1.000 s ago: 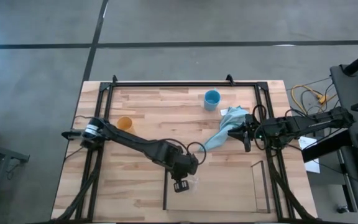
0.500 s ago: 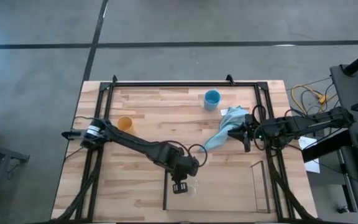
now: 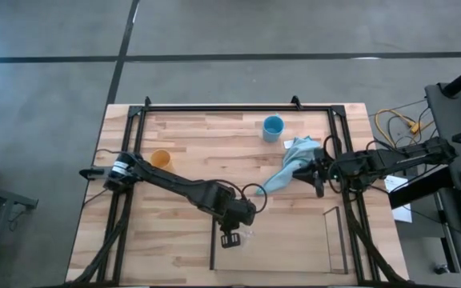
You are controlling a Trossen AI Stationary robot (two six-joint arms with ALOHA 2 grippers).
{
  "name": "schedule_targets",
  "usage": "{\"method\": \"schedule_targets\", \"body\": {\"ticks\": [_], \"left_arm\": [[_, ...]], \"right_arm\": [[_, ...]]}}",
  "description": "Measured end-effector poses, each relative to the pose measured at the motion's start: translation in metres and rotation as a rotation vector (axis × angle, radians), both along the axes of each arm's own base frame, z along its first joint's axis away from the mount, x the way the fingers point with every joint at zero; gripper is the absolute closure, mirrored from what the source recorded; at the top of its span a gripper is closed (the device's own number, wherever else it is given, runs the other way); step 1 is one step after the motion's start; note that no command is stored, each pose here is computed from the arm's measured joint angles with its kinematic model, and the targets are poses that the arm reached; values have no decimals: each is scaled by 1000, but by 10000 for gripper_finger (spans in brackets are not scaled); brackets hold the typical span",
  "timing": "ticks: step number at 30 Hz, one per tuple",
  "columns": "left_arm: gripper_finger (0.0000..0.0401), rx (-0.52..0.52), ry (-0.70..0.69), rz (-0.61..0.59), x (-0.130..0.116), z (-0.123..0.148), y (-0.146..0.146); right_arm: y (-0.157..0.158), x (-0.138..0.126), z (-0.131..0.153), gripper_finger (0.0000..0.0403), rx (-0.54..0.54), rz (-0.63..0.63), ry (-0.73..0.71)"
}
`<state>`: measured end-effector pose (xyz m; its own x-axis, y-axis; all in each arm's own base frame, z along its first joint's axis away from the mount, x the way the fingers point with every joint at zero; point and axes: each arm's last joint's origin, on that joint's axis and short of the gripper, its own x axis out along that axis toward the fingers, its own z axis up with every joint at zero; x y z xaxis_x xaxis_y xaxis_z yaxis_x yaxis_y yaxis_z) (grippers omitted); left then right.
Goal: Stack small to large cups/mugs on shelf
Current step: Put the transparent cup on the shelf
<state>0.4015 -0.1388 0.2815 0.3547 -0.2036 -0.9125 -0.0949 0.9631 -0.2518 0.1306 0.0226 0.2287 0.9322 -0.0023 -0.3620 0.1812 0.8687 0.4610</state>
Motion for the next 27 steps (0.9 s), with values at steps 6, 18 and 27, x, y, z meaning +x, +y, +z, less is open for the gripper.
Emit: {"method": "schedule_targets", "body": {"ticks": [6, 18, 27], "left_arm": [[401, -1, 4, 3, 0, -1, 0], [401, -1, 6, 4, 0, -2, 0], [401, -21, 12, -4, 0, -2, -1]], "right_arm": [[2, 0, -1, 335, 47, 42, 12], [2, 0, -1, 335, 47, 41, 12], [2, 0, -1, 335, 46, 39, 13]]}}
